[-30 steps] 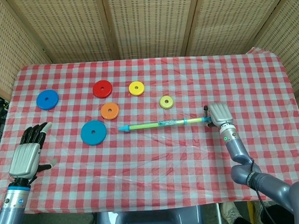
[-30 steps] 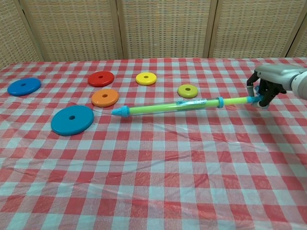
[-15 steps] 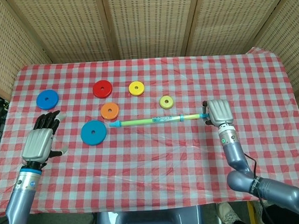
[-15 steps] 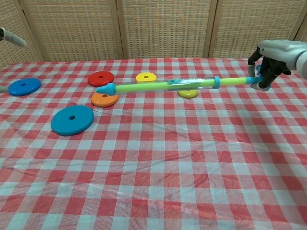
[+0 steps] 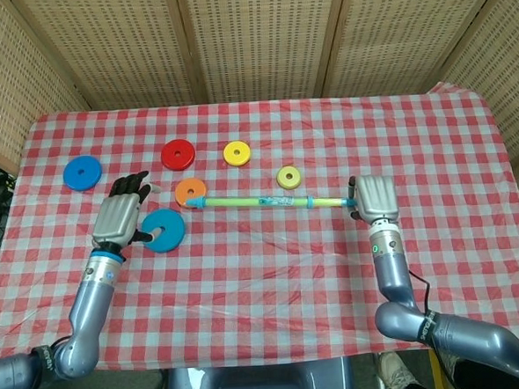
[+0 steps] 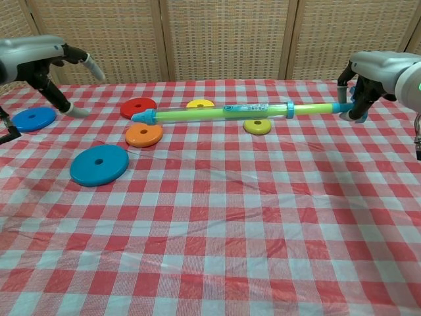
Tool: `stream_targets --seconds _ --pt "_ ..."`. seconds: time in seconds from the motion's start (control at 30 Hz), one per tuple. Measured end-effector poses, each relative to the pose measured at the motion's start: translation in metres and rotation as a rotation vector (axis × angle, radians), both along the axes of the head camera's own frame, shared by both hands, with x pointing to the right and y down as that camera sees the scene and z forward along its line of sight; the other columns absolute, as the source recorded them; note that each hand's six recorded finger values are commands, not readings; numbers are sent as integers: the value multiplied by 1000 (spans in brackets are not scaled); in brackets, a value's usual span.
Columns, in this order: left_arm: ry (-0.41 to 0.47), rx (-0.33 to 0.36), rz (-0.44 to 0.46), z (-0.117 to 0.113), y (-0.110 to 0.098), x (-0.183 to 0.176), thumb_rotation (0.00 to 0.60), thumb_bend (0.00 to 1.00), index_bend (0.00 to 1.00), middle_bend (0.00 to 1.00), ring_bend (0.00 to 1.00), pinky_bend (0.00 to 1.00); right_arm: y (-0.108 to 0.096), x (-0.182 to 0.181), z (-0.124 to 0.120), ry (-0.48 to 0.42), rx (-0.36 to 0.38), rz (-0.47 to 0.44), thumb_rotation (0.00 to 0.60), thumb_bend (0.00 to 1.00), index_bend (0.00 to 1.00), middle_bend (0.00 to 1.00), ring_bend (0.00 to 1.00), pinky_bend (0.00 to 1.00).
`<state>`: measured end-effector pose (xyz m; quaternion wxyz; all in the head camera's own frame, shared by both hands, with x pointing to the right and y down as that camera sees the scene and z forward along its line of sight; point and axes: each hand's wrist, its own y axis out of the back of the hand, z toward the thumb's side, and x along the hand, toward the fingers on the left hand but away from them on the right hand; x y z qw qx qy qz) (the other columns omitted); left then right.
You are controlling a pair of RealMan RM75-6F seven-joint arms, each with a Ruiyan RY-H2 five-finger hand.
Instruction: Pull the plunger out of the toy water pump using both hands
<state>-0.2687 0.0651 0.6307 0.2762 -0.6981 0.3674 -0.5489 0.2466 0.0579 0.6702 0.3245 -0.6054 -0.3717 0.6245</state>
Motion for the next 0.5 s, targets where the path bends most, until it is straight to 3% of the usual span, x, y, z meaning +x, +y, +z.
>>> stream_targets --seconds 0.23,0.5 --pt "-2 -21 11 8 -22 22 600 290 274 0 0 0 0 3 -1 5 -6 7 600 534 798 1000 1000 860" --pt "2 -90 32 23 -24 44 600 290 280 0 0 0 1 7 -3 8 -11 9 600 534 799 1000 1000 859"
